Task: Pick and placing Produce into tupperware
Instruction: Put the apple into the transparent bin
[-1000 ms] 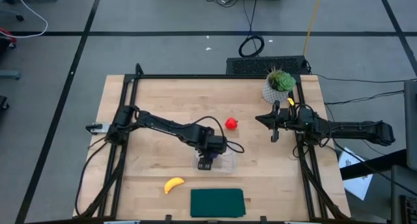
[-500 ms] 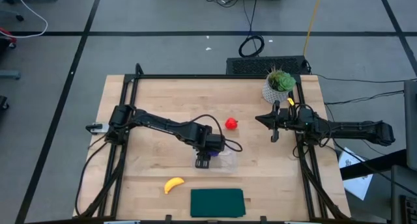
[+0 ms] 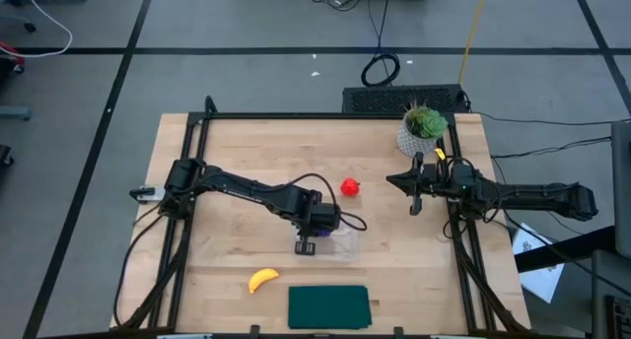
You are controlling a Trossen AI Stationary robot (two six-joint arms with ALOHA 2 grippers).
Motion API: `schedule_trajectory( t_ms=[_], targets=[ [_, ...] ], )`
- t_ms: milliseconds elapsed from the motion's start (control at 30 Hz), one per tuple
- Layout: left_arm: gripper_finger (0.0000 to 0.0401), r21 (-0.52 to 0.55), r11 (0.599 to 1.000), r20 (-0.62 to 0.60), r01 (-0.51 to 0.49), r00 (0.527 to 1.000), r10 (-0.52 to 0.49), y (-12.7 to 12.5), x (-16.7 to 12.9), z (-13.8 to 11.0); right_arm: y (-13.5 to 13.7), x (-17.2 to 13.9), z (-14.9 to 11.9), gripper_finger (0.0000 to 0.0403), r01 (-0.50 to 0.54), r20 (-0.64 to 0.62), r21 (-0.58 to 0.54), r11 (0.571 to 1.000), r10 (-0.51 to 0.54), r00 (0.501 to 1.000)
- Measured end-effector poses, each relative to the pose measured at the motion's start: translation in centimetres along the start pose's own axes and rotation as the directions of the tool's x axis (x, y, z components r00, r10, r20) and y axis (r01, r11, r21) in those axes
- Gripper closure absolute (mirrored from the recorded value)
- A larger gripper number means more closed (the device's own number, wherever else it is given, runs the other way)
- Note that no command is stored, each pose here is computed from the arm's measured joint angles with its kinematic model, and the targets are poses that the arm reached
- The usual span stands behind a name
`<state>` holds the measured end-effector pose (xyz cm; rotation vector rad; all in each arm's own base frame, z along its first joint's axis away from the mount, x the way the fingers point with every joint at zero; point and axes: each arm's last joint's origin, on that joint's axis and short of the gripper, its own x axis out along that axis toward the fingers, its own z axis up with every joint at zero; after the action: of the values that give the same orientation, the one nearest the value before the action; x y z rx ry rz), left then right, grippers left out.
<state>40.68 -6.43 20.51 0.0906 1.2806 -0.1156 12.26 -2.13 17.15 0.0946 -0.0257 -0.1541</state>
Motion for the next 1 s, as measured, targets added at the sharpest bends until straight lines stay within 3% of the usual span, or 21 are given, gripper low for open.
schedule_trajectory(
  t_ms=[133, 367, 667, 1000],
  targets=[
    [0.0391, 0.025, 1.0, 0.001, -0.008, 1.0, 0.008, 0.0, 0.0, 0.0, 0.0, 0.0, 0.0, 0.0403, 0.0, 0.0, 0.003, 1.0, 0.0, 1.0],
    [0.0398, 0.105, 0.988, 0.016, -0.112, 0.994, 0.111, -0.3, -0.8, -0.1, 0.0, 0.0, 0.0, 0.0403, 0.0, 0.0, 0.004, 1.0, 0.0, 1.0],
    [0.0397, 0.085, 0.988, 0.14, -0.132, 0.983, 0.119, -0.2, -6.4, -0.5, 0.0, 0.0, 0.0, 0.0403, 0.0, 0.0, 0.004, 1.0, 0.0, 1.0],
    [0.0395, 0.096, 0.981, 0.349, -0.167, 0.929, 0.124, 0.0, -13.5, -1.6, 0.0, 0.0, 0.0, 0.0403, 0.0, -0.001, 0.004, 1.0, 0.0, 1.0]
  ],
)
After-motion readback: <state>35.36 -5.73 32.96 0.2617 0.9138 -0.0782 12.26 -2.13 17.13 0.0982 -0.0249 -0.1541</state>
